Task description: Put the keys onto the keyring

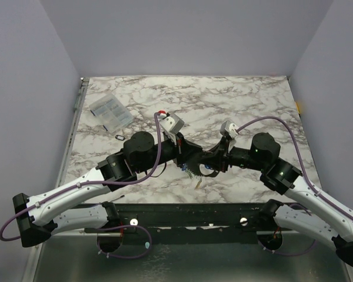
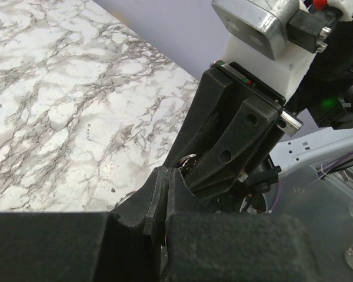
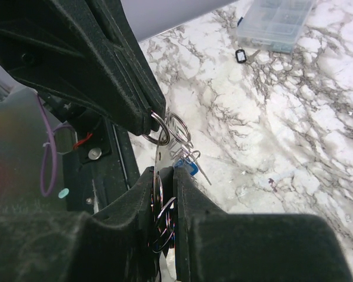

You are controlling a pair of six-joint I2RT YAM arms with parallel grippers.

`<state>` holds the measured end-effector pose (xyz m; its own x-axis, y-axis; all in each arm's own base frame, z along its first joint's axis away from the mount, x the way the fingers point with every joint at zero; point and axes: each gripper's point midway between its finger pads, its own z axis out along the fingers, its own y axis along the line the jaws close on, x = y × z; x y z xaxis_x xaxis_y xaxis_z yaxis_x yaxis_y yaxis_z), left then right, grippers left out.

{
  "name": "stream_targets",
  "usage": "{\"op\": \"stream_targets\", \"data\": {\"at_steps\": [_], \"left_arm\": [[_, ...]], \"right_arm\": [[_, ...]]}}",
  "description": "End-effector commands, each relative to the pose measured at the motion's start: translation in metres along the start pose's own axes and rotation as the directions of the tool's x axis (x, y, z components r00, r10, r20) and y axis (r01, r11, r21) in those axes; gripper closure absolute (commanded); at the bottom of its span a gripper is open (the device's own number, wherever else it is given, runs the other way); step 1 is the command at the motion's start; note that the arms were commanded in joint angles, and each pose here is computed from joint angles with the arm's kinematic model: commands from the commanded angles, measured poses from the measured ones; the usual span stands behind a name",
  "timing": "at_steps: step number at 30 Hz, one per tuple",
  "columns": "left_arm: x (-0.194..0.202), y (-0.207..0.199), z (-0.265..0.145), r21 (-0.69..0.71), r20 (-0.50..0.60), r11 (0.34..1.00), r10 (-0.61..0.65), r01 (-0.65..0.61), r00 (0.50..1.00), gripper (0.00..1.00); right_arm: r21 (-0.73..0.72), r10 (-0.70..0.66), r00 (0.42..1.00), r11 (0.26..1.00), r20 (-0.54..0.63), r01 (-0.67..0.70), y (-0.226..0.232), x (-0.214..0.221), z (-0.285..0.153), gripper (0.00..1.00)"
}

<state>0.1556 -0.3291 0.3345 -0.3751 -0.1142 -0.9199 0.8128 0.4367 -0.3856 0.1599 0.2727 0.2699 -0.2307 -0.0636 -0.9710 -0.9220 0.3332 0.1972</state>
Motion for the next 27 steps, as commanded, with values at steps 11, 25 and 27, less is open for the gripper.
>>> {"op": "stream_targets", "data": {"at_steps": [11, 25, 27], "left_arm": [[0.003, 0.004, -0.008, -0.154, -0.107, 0.969, -0.213, 0.195, 0.971, 1.0], [0.009, 0.011, -0.015, -0.303, -0.119, 0.883, -0.408, 0.358, 0.905, 1.0], [0.013, 0.014, -0.015, -0.318, -0.122, 0.878, -0.411, 0.357, 0.904, 1.0]], "right_arm": [[-0.007, -0.301, 0.952, 0.953, 0.057, 0.302, -0.003, -0.009, -0.009, 0.7], [-0.034, -0.242, 0.955, 0.967, 0.173, 0.252, 0.007, -0.025, -0.003, 0.06], [-0.038, -0.241, 0.954, 0.967, 0.179, 0.252, 0.007, -0.028, 0.0, 0.1]]}}
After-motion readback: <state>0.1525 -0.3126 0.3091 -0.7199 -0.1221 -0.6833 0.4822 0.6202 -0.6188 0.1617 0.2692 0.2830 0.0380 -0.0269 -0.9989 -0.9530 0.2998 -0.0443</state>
